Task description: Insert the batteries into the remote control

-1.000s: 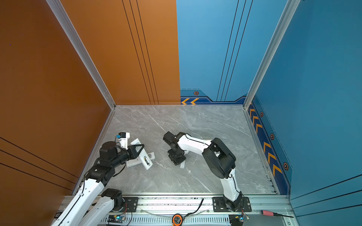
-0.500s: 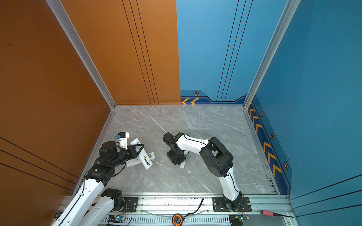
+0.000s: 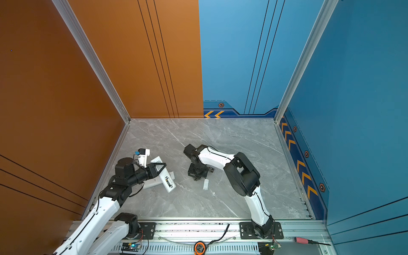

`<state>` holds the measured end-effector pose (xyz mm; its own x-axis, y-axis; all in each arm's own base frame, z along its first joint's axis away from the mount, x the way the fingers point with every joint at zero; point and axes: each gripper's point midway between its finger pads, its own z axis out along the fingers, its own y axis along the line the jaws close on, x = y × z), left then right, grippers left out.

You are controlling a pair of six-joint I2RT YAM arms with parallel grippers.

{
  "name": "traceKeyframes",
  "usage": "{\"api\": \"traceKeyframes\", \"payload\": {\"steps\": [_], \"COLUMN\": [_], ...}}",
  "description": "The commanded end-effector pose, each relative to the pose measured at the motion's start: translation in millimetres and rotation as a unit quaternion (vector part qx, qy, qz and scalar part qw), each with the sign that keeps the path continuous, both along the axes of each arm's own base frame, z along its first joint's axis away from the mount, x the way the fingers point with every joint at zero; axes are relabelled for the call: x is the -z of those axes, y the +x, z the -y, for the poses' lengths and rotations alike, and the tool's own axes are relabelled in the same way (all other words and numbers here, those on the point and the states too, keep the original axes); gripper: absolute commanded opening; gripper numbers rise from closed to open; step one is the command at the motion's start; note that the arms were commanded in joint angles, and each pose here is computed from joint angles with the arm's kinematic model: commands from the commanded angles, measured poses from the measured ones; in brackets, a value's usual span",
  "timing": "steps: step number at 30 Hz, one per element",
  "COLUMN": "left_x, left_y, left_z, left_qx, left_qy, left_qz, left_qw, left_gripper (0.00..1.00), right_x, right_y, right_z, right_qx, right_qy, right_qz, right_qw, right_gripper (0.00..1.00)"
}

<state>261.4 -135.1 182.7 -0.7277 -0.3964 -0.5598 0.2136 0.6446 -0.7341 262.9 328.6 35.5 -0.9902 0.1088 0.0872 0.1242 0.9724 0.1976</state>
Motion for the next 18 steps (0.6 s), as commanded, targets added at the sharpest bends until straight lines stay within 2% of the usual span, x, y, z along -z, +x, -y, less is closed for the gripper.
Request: {"api": "traceKeyframes", "payload": {"steps": [1, 5, 7, 13, 18], "left_x": [-15.4, -19.8, -22.0, -28.4, -28.5], "left_y": [-1.3, 3.0, 6.3, 11.8, 12.8], "left_z": [13.4, 19.8, 22.7, 28.3, 31.1], "left_qx": [0.039, 0.061, 0.07, 0.092, 0.099], "left_qy": [-0.038, -0.056, -0.068, -0.071, -0.081], "left_qz": [0.017, 0.015, 0.015, 0.019, 0.016], "left_qw": [0.998, 0.996, 0.995, 0.993, 0.992], "left_gripper": [0.0, 0.0, 0.0, 0.0, 0.0], "right_x": [-64.6, -128.6, -152.7, -183.4, -184.0], "right_y": [-4.6, -37.5, -53.5, -82.5, -88.0], "right_z": [-11.7, -14.9, -13.4, -7.8, -25.7], "right_qx": [-0.175, -0.307, -0.344, -0.391, -0.41], "right_qy": [0.017, 0.007, 0.007, 0.001, 0.001], "right_qz": [0.1, 0.151, 0.16, 0.14, 0.125], "right_qw": [0.979, 0.939, 0.925, 0.91, 0.904], "right_gripper": [0.0, 0.0, 0.0, 0.0, 0.0]}}
